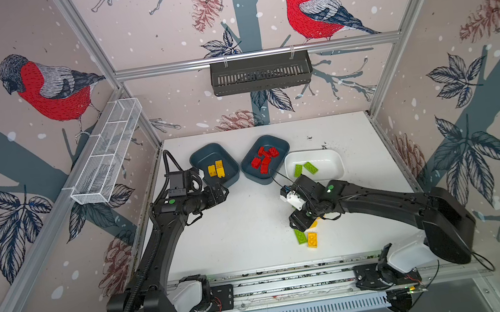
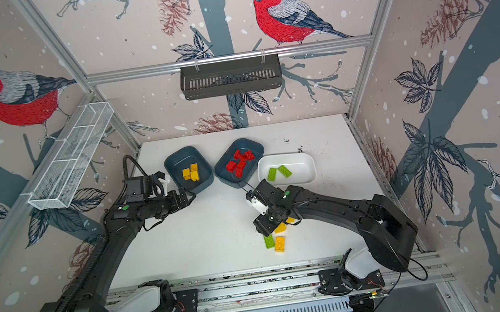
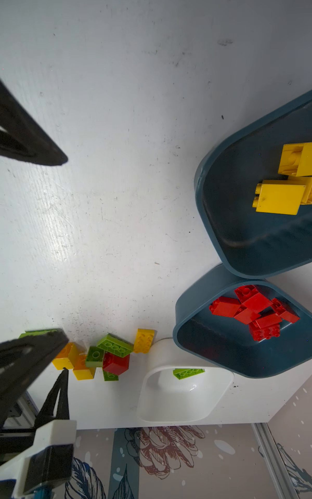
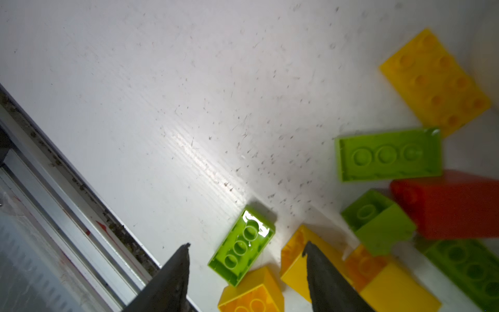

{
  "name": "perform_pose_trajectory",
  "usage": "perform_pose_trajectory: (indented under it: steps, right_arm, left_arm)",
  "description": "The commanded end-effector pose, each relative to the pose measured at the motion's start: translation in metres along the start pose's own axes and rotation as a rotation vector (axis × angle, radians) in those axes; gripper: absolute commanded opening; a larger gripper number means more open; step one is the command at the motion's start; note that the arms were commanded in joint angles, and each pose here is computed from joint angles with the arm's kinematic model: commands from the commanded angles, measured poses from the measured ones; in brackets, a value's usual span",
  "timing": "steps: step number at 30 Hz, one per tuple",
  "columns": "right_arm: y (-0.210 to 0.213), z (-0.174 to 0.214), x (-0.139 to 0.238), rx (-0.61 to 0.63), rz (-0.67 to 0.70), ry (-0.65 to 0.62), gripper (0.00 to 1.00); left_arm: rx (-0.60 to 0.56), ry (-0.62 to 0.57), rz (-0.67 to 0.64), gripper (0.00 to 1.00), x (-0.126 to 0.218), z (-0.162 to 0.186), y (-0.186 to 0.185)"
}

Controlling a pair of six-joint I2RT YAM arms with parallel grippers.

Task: Sort the legos into containers by color
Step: 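Grasp a lime-green brick at the pile edge with the right gripper, then carry the green brick with the right gripper into the white bin and release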

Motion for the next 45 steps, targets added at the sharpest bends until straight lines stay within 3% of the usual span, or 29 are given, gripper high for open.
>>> perform_pose_trajectory:
  steps: [1,7,22,34,39,45]
  right_arm:
    - [0.005,0.012,-0.008,-0.140,0.010,0.016,0.69]
    - [-0.005,0.027,-0.023,-0.206,0.078,0.015,0.64]
    - [0.001,0.035,-0.042,-0.159,0.132,0.058,0.52]
    - [0.001,0.041,-0.054,-0.078,0.243,0.103,0.29]
    - [0.006,0.013,-0.033,-0.097,0.207,0.002,0.24]
    - [-0.027,-0.042,0.035,-0.213,0.157,-0.223,0.21]
  left_arm:
    - [-0.013,0.027,0.036,0.96,-0.003,0.000,-0.004]
    - [-0.018,0.111,0.060,0.96,-0.010,0.002,-0.006]
    - [-0.025,0.109,0.054,0.96,-0.005,0.002,-0.007]
    - [-0.024,0.114,0.062,0.95,-0.008,0.001,-0.007]
    - [-0.022,0.101,0.071,0.96,-0.009,-0.003,-0.009]
    - [-0.014,0.061,0.119,0.95,-0.007,-0.014,-0.017]
Point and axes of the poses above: each gripper's point midway between its finger pads, its own x axis back along the fingers, its own y axis along the line the jaws close on, z = x × y, the point moved 4 cm from there along x, back along the fingers, and after that the axes turned 3 degrees about -x, right-handed, at the moved point
